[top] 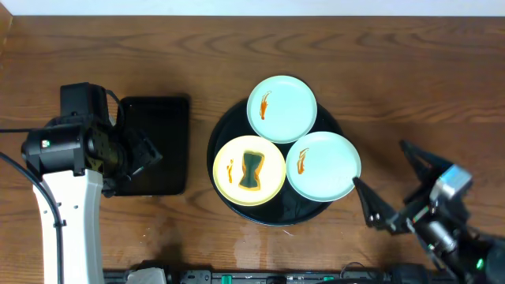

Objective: Clean dirty plates on tray and stack at the side
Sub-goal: 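Move the right gripper to the cream plate's rim and grasp it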

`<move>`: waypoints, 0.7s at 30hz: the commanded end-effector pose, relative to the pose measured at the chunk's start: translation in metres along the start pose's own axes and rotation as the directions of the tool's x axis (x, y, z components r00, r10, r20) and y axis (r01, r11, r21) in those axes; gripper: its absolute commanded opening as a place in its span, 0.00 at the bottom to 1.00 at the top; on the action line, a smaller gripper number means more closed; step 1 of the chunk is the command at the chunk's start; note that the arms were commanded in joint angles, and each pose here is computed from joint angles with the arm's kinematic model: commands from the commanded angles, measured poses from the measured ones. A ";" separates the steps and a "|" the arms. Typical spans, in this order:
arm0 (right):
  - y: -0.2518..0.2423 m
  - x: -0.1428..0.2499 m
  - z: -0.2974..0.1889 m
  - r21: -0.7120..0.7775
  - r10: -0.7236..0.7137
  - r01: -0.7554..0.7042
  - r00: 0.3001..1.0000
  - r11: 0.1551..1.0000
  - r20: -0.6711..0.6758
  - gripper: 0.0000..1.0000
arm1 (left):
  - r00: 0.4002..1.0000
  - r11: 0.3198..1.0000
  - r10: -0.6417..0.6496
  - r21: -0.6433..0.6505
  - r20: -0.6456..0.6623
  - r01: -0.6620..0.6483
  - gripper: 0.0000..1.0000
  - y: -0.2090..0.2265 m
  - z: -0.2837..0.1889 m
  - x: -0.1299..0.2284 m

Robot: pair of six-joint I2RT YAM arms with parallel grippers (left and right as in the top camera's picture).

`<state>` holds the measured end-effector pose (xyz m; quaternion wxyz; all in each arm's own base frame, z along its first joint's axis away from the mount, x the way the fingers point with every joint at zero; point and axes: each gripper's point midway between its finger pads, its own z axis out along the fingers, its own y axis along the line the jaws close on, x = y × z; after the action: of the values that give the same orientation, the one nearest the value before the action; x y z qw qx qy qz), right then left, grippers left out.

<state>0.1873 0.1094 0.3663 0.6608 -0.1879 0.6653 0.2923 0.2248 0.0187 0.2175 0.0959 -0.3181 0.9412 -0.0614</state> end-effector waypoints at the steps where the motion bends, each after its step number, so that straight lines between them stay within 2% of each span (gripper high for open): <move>1: 0.020 -0.014 0.011 -0.169 -0.119 0.104 0.989 0.980 -0.083 0.99 | 1.000 1.000 -0.010 -0.023 -0.001 0.010 0.77 0.005 0.002 -0.001; 4: 0.053 -0.022 0.014 -0.441 -0.124 0.072 0.988 0.895 -0.091 0.99 | 1.000 0.999 -0.011 -0.032 -0.015 0.011 0.77 0.007 0.002 0.003; 6: 0.056 -0.025 0.019 -0.505 -0.125 0.070 0.989 0.860 -0.076 0.99 | 1.000 0.999 -0.012 -0.035 -0.020 0.011 0.77 0.007 0.002 0.004; 11: 0.039 -0.037 0.042 -0.490 0.064 -0.129 0.987 0.862 -0.148 0.99 | 1.000 0.999 -0.012 -0.034 -0.018 0.011 0.77 0.007 0.002 0.004; 18: 0.020 -0.024 0.069 -0.433 0.197 -0.303 0.942 0.849 -0.273 0.99 | 1.000 0.999 -0.012 -0.032 -0.015 0.011 0.77 0.007 0.002 0.003; 21: 0.014 -0.007 0.084 -0.415 0.203 -0.342 0.917 0.843 -0.344 0.99 | 1.000 0.999 -0.011 -0.031 -0.013 0.011 0.77 0.006 0.002 0.002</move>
<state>0.2363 0.1650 0.3793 0.4586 -0.2736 0.6801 0.5022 0.2194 0.0184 0.2160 0.0850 -0.3190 0.9421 -0.0579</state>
